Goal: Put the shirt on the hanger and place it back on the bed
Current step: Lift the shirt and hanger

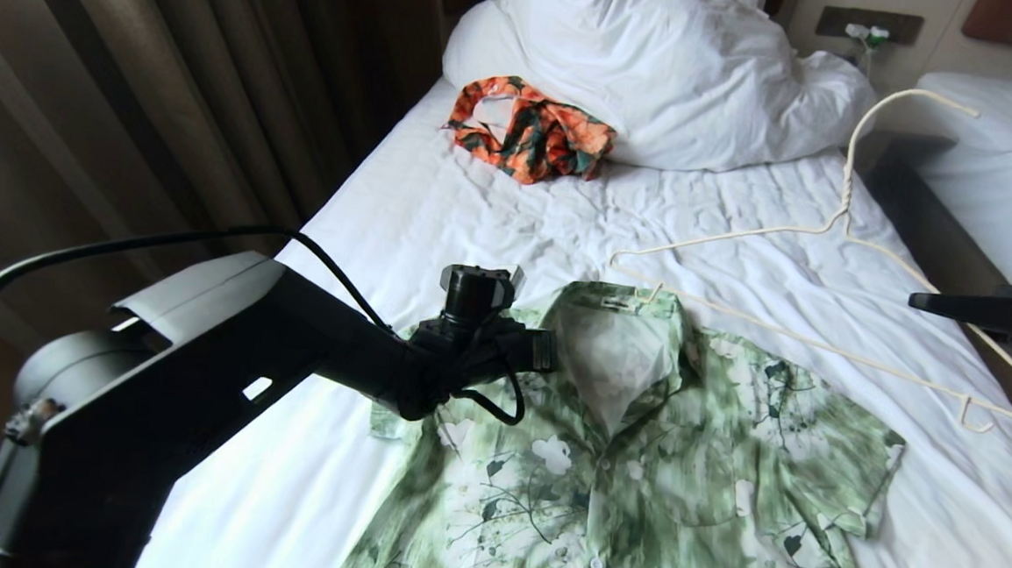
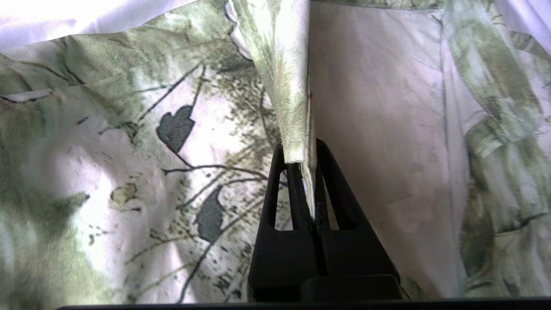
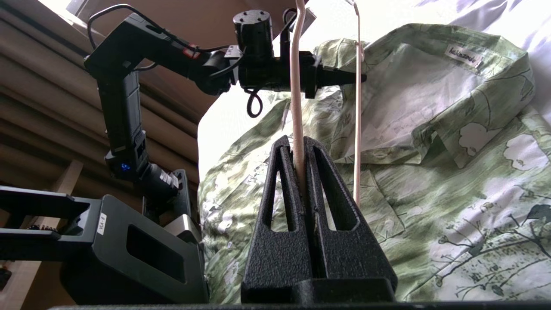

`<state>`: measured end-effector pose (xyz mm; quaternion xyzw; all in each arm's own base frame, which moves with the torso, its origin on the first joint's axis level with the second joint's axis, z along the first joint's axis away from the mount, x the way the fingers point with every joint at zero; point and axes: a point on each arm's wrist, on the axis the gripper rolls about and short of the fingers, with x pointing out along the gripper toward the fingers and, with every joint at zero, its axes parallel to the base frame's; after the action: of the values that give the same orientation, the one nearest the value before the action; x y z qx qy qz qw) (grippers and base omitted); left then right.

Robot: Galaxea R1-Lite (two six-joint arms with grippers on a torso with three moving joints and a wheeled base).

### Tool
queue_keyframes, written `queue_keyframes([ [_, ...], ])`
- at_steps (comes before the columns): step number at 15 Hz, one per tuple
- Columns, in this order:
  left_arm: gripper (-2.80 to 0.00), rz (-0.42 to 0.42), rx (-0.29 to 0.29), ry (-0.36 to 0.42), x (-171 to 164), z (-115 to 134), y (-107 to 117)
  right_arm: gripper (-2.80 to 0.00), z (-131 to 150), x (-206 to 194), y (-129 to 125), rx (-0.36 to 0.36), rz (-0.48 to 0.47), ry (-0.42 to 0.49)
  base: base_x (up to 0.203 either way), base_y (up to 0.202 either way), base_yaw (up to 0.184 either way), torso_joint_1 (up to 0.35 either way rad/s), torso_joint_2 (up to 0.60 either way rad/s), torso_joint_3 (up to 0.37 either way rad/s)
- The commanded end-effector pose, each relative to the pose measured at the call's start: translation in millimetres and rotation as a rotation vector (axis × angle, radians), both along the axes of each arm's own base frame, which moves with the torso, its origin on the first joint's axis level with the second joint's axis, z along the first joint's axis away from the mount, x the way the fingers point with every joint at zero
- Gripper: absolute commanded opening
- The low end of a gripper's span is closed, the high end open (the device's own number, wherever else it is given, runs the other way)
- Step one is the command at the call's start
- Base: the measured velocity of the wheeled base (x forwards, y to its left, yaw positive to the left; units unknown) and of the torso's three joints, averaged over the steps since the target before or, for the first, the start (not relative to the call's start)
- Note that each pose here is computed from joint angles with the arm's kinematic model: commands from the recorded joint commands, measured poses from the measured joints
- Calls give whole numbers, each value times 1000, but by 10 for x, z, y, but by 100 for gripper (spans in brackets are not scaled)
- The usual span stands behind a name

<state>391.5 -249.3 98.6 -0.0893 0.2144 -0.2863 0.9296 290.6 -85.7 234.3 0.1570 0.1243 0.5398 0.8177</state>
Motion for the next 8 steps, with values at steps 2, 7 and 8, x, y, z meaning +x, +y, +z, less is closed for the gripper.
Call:
queue_keyframes([
  [2, -280, -9, -28, -22, -183, 330, 47, -280, -15, -2, 23, 9, 13, 8, 0, 0, 0, 0, 0, 0],
  [7, -280, -19, -38, -19, -648, 842, 276, -280, -71, -17, 226, 19, 76, 37, 0, 0, 0, 0, 0, 0],
  [8, -280, -16, -37, -19, -727, 929, 329, -280, -74, -24, 317, 18, 105, 37, 0, 0, 0, 0, 0, 0],
])
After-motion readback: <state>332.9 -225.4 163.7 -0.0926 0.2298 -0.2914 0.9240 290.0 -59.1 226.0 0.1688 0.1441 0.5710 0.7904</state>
